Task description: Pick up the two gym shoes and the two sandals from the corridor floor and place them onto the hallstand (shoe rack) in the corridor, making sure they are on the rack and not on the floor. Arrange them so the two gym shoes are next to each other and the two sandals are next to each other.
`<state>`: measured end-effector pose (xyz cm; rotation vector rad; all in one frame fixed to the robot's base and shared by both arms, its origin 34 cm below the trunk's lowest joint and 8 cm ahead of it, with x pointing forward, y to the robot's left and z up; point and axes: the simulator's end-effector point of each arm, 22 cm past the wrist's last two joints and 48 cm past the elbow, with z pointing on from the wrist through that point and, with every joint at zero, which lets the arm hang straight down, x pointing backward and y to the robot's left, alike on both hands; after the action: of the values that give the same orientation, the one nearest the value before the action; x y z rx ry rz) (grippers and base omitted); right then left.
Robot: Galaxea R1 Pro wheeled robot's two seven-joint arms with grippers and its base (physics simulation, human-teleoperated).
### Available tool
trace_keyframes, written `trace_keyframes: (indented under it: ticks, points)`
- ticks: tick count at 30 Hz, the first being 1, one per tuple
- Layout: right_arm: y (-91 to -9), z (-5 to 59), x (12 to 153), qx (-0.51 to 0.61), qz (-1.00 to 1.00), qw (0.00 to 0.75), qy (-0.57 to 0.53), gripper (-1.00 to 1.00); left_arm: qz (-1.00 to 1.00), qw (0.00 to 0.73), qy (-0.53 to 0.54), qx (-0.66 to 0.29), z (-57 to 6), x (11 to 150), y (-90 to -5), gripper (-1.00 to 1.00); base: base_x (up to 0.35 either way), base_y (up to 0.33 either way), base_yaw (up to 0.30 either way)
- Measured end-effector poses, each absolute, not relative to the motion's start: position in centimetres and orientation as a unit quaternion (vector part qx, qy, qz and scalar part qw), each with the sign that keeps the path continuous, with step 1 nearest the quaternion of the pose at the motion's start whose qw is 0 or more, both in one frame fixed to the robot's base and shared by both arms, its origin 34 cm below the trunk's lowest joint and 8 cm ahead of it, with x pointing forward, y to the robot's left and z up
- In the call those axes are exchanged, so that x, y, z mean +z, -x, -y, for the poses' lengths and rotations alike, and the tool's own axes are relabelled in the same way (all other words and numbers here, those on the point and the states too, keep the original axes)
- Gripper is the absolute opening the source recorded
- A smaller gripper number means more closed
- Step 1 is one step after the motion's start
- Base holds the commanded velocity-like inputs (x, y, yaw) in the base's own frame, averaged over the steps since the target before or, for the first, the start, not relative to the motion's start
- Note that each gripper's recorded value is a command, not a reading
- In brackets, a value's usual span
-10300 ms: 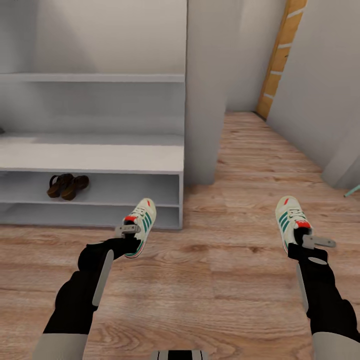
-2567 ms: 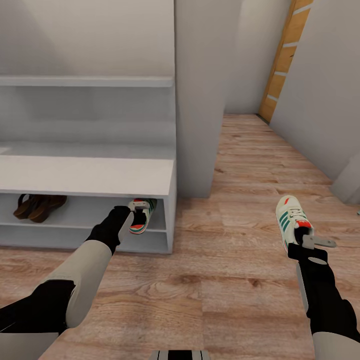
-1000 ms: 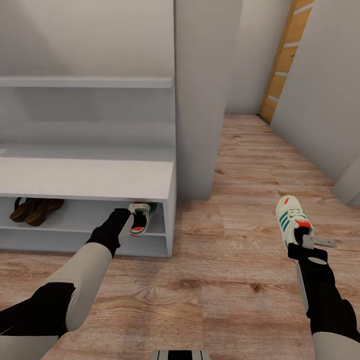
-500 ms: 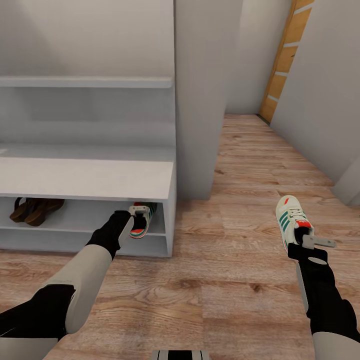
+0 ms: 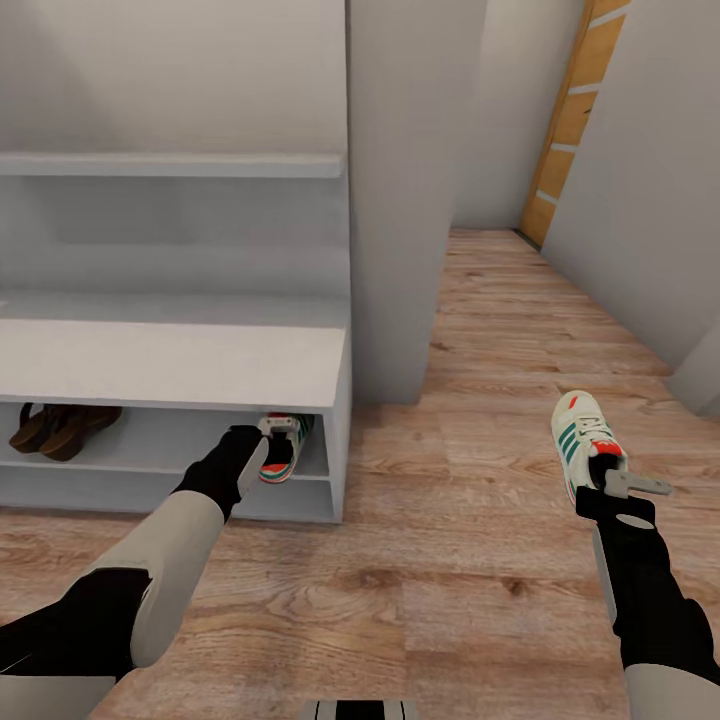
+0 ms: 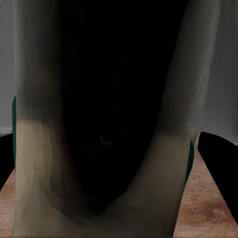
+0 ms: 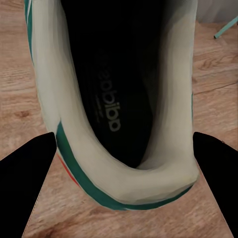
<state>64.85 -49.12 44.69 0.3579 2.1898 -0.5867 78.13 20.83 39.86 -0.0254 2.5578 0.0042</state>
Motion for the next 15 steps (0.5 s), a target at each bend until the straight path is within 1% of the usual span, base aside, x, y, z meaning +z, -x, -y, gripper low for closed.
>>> trace_keyframes:
  ticks: [4,15]
  points:
    - [-64.9,49.1,44.7,-0.233,-0.87,0.411,-0.142,-1.0,-0.958,0.285,0.009,0.002,-20.8,39.6,-77.9,-1.0,0.063,-0.012,0.0]
    - [-64.9,49.1,44.7,-0.233,-0.87,0.411,-0.142,-1.0,-0.961,0.277,0.009,0.002,-20.8,38.6,-77.1,-1.0,0.007,-0.001,0.0]
